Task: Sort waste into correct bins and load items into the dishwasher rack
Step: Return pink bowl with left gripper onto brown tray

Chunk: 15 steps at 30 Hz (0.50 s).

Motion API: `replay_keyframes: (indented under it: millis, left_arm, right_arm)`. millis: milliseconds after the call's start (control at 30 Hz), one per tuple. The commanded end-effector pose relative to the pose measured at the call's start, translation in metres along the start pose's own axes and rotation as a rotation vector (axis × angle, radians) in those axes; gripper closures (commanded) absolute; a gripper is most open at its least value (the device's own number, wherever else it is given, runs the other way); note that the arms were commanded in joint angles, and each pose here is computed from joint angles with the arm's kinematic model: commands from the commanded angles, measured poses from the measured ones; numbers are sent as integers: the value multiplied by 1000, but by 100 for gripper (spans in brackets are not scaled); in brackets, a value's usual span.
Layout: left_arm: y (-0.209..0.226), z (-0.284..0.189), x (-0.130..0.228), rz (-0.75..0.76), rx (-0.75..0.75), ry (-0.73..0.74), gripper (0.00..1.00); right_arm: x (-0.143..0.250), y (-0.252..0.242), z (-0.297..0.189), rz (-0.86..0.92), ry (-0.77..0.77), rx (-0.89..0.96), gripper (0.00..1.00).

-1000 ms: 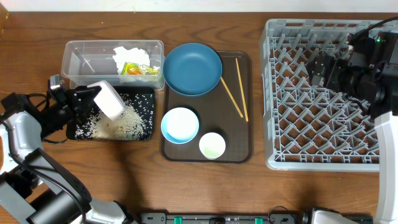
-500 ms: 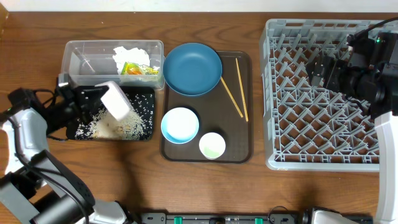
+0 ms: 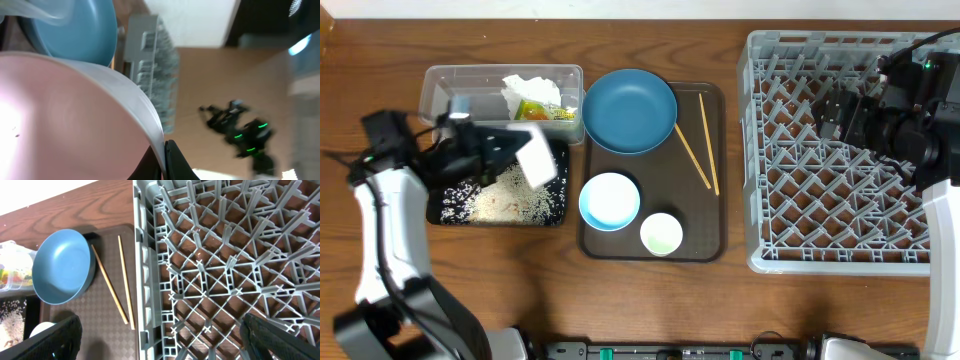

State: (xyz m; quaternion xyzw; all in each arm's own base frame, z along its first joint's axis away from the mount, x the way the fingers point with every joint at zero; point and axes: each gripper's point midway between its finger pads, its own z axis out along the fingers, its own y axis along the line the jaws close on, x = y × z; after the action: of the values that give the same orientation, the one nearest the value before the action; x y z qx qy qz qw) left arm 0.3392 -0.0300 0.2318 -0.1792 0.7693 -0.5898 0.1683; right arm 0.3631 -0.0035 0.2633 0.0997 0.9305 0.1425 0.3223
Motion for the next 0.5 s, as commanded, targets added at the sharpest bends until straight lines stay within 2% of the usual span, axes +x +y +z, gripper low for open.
replay_keyframes:
  millis: [0, 200, 400, 467]
  left_arm:
    - [-26, 17, 3, 152, -158, -35, 94]
    - [-51, 72, 28, 480, -378, -90, 94]
    - [-20, 135, 64, 713, -674, -53, 94]
    - [-7, 161, 80, 782, -716, 3, 94]
  right_arm:
    - [-5, 3, -5, -6, -16, -10, 1]
    - [-5, 3, -5, -6, -17, -10, 1]
    - [-5, 3, -5, -6, -16, -10, 1]
    - [-5, 3, -5, -6, -16, -10, 1]
